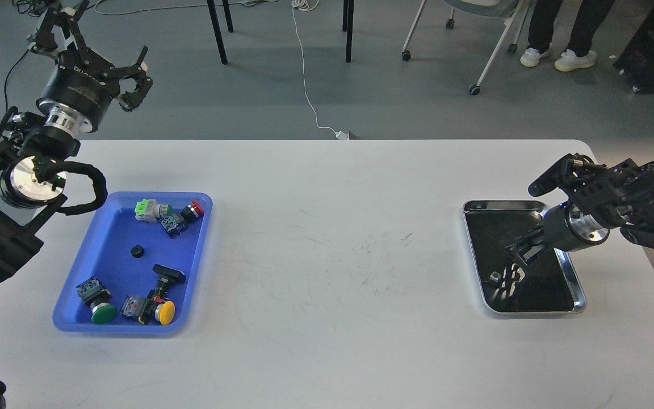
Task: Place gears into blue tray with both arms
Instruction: 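Grasp a second small black ring with the right gripper, then carry the second ring with the right gripper toward the table center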
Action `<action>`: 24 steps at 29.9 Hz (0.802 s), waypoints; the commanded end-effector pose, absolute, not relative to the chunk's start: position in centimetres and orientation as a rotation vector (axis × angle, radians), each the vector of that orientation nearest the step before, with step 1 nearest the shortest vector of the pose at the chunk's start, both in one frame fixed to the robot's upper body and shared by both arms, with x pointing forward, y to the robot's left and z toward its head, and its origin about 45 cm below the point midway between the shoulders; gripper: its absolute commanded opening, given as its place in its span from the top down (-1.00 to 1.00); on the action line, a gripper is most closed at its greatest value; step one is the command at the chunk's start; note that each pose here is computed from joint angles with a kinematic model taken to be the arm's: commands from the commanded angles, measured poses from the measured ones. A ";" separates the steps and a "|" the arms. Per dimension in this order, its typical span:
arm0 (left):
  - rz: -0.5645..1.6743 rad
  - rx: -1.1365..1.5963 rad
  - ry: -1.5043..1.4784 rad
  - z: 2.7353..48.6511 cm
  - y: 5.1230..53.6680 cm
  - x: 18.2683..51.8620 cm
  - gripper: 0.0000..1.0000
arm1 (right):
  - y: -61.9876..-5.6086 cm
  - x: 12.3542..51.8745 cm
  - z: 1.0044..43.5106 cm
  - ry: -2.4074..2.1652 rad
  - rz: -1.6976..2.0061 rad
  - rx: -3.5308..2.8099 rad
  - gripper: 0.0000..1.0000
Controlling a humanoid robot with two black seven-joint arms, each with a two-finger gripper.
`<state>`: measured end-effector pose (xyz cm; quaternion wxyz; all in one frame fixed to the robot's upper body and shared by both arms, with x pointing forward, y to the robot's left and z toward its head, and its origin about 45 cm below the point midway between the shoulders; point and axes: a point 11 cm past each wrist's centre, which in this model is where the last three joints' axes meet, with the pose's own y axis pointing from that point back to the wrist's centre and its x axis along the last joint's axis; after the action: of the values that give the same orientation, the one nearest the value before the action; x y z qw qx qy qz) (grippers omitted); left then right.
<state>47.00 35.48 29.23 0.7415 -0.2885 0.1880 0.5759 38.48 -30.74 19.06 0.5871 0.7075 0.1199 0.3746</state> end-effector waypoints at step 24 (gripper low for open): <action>1.265 -0.620 0.404 29.5 35.9 47.0 -0.96 | -9.4 34.6 14.0 0.321 1.045 2.059 0.77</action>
<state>46.93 35.90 29.43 0.7430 -0.2826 0.1850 0.5779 34.85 -9.52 14.94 0.3939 0.8094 0.1272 0.4166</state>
